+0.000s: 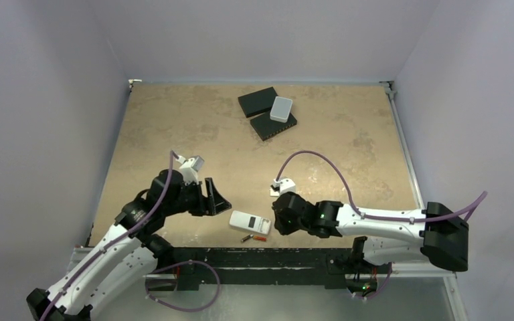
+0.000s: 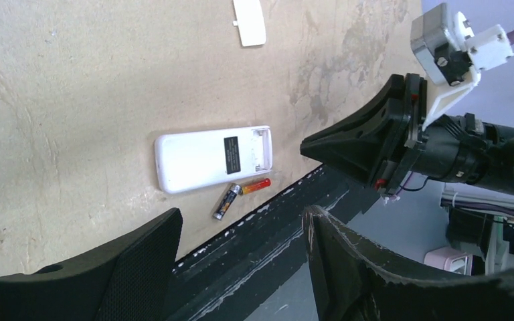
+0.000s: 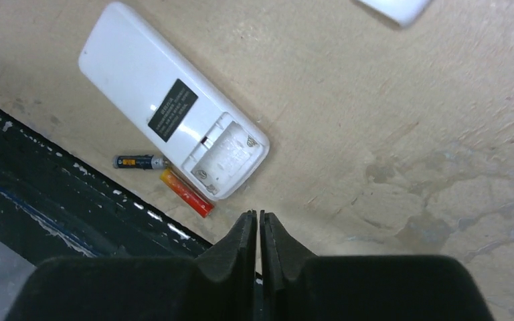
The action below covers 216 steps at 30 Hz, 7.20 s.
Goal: Load the batteries into the remote control
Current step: Adjust the remote control at the center of the board, then pick up the battery from the center of the board, then load the battery into the remote control.
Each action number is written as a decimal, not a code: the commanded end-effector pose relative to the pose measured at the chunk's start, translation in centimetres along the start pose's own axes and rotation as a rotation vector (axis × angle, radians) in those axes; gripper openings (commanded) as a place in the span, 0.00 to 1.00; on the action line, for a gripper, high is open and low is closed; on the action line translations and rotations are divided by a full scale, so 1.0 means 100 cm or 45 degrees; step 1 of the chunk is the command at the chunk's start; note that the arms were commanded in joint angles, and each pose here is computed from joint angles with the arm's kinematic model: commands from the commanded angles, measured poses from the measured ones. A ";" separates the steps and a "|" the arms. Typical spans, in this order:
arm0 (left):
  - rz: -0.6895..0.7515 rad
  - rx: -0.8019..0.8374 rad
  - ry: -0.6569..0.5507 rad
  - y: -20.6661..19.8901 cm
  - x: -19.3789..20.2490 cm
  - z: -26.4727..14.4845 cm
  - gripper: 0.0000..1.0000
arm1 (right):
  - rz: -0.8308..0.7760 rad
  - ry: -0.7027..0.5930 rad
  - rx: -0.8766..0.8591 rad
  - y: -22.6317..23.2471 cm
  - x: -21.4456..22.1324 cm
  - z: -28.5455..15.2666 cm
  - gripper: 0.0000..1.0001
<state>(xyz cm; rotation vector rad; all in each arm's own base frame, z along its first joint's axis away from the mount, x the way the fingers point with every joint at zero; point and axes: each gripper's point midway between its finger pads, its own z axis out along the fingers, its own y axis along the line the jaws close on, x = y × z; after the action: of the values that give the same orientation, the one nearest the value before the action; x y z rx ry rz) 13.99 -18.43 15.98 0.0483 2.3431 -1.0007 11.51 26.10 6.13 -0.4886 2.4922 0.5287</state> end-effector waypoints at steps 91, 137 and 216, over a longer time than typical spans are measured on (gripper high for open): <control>-0.154 -0.010 0.186 0.066 0.062 0.097 0.64 | 0.087 -0.053 0.021 0.017 -0.018 0.056 0.08; 0.094 -0.036 -0.215 -0.028 -0.051 -0.043 0.65 | -0.487 0.209 -0.323 0.061 0.017 0.034 0.55; -0.019 0.001 -0.039 0.020 -0.016 0.079 0.64 | -0.461 0.116 0.148 0.019 -0.042 0.013 0.00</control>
<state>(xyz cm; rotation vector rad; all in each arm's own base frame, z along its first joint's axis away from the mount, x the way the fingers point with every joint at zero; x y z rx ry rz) 18.64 -20.83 10.55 -0.0107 2.3853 -0.9452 13.93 27.96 7.21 -0.8767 2.4411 0.1872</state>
